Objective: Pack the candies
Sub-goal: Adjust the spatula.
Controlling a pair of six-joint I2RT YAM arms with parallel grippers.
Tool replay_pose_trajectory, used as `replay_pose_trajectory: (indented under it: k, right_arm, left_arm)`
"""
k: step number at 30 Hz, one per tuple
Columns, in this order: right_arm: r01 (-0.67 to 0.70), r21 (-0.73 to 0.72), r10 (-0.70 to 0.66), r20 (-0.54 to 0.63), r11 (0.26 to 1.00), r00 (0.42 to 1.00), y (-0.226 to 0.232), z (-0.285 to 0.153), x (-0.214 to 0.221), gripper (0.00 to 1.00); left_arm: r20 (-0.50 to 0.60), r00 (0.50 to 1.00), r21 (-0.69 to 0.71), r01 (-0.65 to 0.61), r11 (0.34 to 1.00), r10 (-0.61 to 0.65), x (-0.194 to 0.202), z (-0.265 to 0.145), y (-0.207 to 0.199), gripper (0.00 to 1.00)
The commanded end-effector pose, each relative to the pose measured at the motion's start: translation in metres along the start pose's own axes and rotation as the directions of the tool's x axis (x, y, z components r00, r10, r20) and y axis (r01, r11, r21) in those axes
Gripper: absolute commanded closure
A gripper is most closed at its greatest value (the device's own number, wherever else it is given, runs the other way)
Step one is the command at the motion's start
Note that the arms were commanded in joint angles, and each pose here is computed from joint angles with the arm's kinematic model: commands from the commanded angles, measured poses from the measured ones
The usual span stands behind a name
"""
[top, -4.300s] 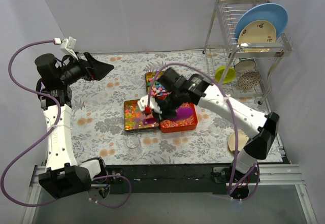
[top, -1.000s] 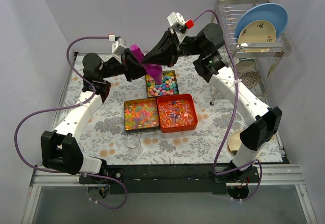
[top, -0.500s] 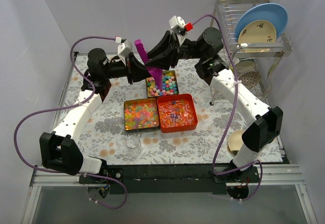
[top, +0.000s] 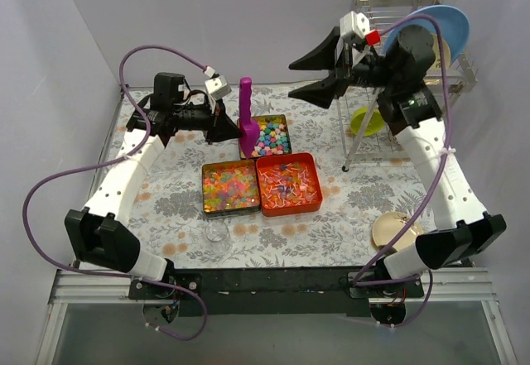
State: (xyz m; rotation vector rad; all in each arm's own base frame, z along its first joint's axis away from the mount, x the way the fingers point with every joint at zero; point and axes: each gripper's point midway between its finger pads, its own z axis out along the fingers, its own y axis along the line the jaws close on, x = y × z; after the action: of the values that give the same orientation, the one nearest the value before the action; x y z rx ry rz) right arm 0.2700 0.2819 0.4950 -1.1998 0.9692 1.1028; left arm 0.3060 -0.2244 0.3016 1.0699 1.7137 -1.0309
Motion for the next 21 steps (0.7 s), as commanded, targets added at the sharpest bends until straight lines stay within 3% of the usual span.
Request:
replay_pose_trajectory:
  k: [1, 2, 3, 4, 6, 8, 10, 11, 12, 13, 14, 15, 17, 18, 19, 20, 21]
  right_arm:
    - [0.079, -0.027, -0.082, -0.112, 0.996, 0.99, 0.005, -0.007, -0.024, 0.3]
    - [0.055, -0.004, -0.055, -0.138, 0.998, 0.989, 0.003, -0.008, -0.029, 0.3]
    - [-0.073, 0.037, 0.08, -0.214, 0.997, 0.973, -0.006, -0.01, -0.002, 0.3]
    - [0.024, 0.037, -0.016, -0.21, 0.999, 0.978, -0.002, -0.013, -0.029, 0.29]
    - [0.074, 0.075, -0.052, -0.26, 0.994, 0.964, -0.002, -0.022, -0.025, 0.28]
    - [0.133, 0.098, -0.092, -0.344, 0.986, 0.935, -0.008, -0.032, 0.008, 0.27]
    - [0.386, 0.247, -0.262, -0.417, 0.889, 0.87, -0.027, -0.052, -0.005, 0.3]
    - [0.386, 0.267, -0.219, -0.492, 0.883, 0.843, -0.035, -0.056, 0.056, 0.31]
    - [0.537, 0.379, -0.282, -0.552, 0.753, 0.785, -0.042, -0.082, 0.036, 0.31]
    - [0.62, 0.393, -0.338, -0.583, 0.679, 0.739, -0.047, -0.088, 0.037, 0.3]
    - [0.77, 0.328, -0.476, -0.634, 0.547, 0.609, -0.057, -0.083, 0.048, 0.3]
    - [0.846, 0.337, -0.455, -0.728, 0.414, 0.513, -0.067, -0.102, 0.043, 0.3]
    - [0.947, 0.223, -0.509, -0.802, 0.23, 0.312, -0.074, -0.095, 0.031, 0.28]
    - [0.951, 0.228, -0.449, -0.841, 0.209, 0.301, -0.086, -0.098, 0.027, 0.26]
    - [0.947, 0.221, -0.447, -0.84, 0.234, 0.307, -0.087, -0.092, 0.023, 0.25]
    - [0.937, 0.198, -0.444, -0.839, 0.289, 0.314, -0.088, -0.088, 0.025, 0.26]
    - [0.89, 0.217, -0.42, -0.819, 0.402, 0.39, -0.087, -0.079, 0.022, 0.26]
  left_arm:
    - [-0.174, 0.985, -0.037, -0.006, 0.999, -0.001, 0.023, -0.013, 0.0, 1.0]
    - [-0.197, 0.98, -0.078, -0.032, 0.996, 0.016, 0.02, -0.017, 0.006, 1.0]
    - [-0.234, 0.972, -0.083, -0.02, 0.996, 0.0, 0.024, -0.02, 0.003, 1.0]
    - [-0.267, 0.964, -0.081, -0.026, 0.996, 0.003, 0.028, -0.02, 0.005, 1.0]
    - [-0.342, 0.939, -0.095, -0.081, 0.992, 0.044, 0.033, -0.026, 0.004, 1.0]
    - [-0.388, 0.918, -0.118, -0.13, 0.984, 0.075, 0.038, -0.032, 0.007, 1.0]
    - [-0.407, 0.909, -0.119, -0.155, 0.981, 0.094, 0.042, -0.035, 0.005, 1.0]
    - [-0.408, 0.907, -0.123, -0.164, 0.979, 0.101, 0.042, -0.037, 0.004, 1.0]
    - [-0.426, 0.9, -0.129, -0.166, 0.978, 0.097, 0.047, -0.037, 0.004, 1.0]
    - [-0.437, 0.894, -0.132, -0.173, 0.976, 0.099, 0.048, -0.037, 0.003, 1.0]
    - [-0.453, 0.887, -0.133, -0.173, 0.976, 0.096, 0.051, -0.037, 0.003, 1.0]
    - [-0.475, 0.874, -0.144, -0.191, 0.971, 0.101, 0.052, -0.037, 0.004, 1.0]
    - [-0.497, 0.862, -0.161, -0.201, 0.966, 0.097, 0.055, -0.04, 0.006, 1.0]
    - [-0.506, 0.856, -0.158, -0.212, 0.964, 0.105, 0.056, -0.041, 0.004, 1.0]
    - [-0.527, 0.844, -0.175, -0.226, 0.958, 0.103, 0.059, -0.044, 0.007, 1.0]
    - [-0.539, 0.836, -0.179, -0.24, 0.954, 0.109, 0.06, -0.046, 0.008, 1.0]
    - [-0.553, 0.825, -0.177, -0.252, 0.951, 0.116, 0.062, -0.047, 0.007, 1.0]
